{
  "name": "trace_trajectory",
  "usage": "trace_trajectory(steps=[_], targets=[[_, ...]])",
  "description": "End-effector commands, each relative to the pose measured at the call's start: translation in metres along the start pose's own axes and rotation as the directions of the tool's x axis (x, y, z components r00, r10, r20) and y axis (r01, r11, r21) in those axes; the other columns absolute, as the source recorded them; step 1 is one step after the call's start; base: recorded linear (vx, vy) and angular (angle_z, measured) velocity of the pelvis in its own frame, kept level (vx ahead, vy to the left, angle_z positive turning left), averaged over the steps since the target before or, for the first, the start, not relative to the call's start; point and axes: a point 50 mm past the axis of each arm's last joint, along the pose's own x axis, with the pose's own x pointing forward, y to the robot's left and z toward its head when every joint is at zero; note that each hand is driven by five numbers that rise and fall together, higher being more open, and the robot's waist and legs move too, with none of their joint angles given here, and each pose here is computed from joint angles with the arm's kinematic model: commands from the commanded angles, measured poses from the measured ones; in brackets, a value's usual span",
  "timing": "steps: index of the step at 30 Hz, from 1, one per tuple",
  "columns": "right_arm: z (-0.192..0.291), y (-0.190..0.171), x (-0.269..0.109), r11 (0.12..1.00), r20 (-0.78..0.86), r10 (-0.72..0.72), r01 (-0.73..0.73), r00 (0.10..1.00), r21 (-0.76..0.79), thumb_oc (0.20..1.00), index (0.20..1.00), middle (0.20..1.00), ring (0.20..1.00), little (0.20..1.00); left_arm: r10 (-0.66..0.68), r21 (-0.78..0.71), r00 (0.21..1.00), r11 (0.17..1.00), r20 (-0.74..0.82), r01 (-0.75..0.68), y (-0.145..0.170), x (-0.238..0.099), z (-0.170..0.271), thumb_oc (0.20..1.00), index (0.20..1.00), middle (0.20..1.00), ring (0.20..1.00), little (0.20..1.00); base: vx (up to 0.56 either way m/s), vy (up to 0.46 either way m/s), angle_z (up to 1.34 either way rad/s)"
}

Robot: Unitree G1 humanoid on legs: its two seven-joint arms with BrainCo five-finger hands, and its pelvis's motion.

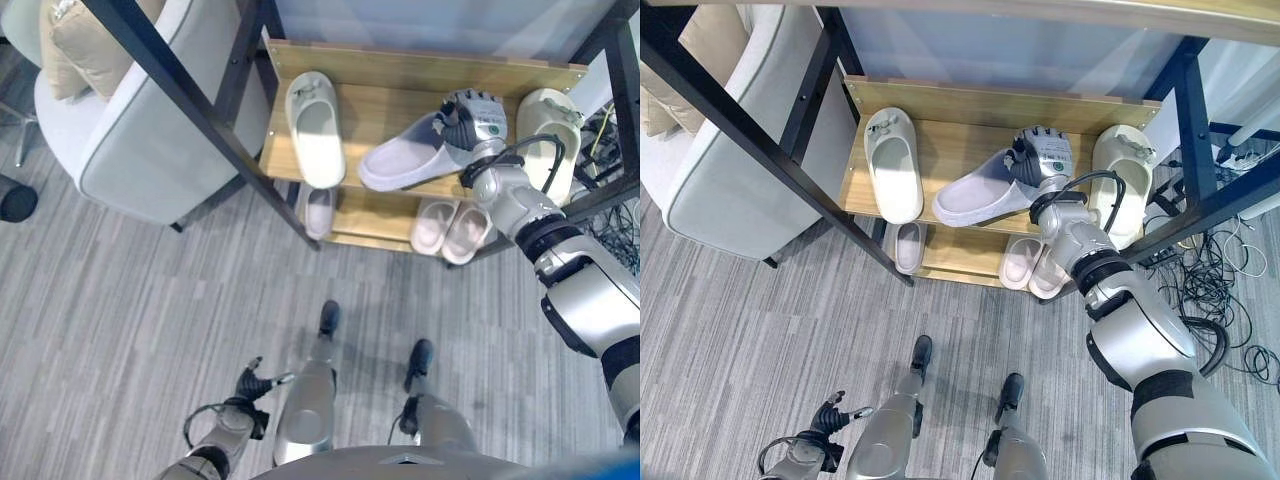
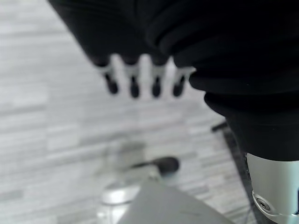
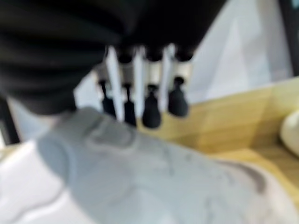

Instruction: Arrange the slippers neatly on the shoe rack.

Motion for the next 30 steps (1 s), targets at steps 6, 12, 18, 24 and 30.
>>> trace_trajectory(steps=[6,12,18,24,30], targets=[[-0.004,-0.023,0.01,0.998,0.022,-0.058,0.059,0.998,-0.03,0.2,0.2,0.2,0.2,0.2,0.02,0.042,0.999,0.999,0.037,-0.021,0.006,0.007,0.017,1.0,1.0,1.0,1.0,1.0,0.0,-0.013,-0.03],[0.015,-0.027,0.007,0.99,0.177,-0.064,0.085,0.982,-0.11,0.2,0.2,0.2,0.2,0.2,0.031,0.041,0.999,0.999,0.029,-0.032,0.008,0.007,0.016,1.0,1.0,1.0,1.0,1.0,0.0,0.0,0.0],[0.016,-0.022,0.0,0.984,0.227,-0.036,0.075,0.973,-0.163,0.2,0.2,0.2,0.2,0.2,0.039,0.039,0.999,0.998,0.026,-0.04,0.01,0.007,0.015,1.0,1.0,1.0,1.0,1.0,0.0,0.0,0.0],[0.012,-0.016,-0.003,0.98,0.212,0.008,0.035,0.977,-0.197,0.2,0.2,0.2,0.2,0.2,0.041,0.02,0.999,0.999,0.011,-0.041,0.011,0.01,0.018,1.0,1.0,1.0,1.0,1.0,-0.01,-0.007,-0.02],[0.001,-0.009,-0.005,0.97,0.174,0.05,-0.006,0.984,-0.242,0.2,0.2,0.2,0.2,0.2,0.044,0.022,0.999,0.999,-0.013,-0.044,0.012,0.008,0.01,1.0,1.0,1.0,1.0,1.0,0.0,-0.004,-0.01]])
